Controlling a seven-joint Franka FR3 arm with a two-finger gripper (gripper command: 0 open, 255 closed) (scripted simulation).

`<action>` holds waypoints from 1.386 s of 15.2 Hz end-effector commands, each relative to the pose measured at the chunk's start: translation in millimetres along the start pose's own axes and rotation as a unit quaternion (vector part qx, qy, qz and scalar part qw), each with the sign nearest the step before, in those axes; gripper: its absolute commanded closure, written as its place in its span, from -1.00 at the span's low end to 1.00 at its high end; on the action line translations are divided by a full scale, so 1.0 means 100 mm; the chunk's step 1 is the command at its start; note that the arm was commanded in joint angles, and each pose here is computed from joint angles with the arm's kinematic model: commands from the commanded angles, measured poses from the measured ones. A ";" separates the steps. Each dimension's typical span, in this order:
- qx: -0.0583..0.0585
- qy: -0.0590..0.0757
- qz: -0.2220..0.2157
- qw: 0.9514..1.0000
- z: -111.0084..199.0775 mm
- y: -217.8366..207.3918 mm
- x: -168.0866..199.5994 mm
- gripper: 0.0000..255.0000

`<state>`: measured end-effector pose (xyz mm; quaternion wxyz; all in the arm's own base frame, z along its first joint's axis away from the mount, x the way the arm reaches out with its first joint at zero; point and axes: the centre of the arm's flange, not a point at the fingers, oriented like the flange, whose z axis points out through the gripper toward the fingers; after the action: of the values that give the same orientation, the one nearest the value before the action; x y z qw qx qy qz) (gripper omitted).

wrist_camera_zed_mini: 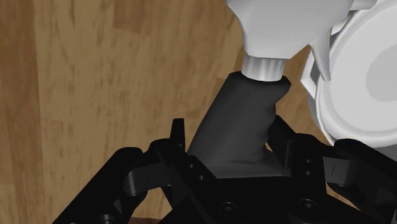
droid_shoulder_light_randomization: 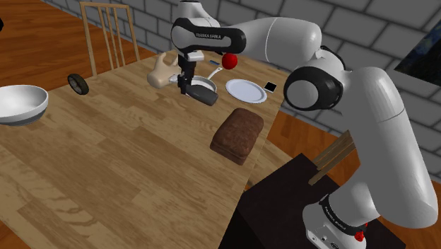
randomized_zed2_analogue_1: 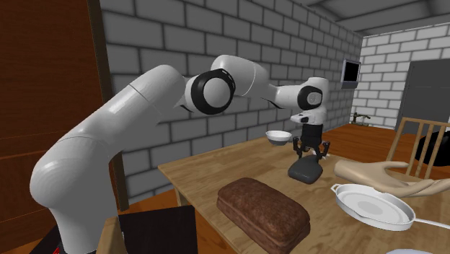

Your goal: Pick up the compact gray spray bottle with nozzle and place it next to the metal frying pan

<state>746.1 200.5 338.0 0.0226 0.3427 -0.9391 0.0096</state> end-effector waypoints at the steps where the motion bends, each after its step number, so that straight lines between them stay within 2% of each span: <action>1: 0.000 0.000 -0.001 1.000 0.08 -0.06 0.00 1.00; 21: 0.000 0.000 -0.001 1.000 1.12 -0.05 -0.05 1.00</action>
<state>750.0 196.5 231.1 0.0227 0.3436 -0.9388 0.0094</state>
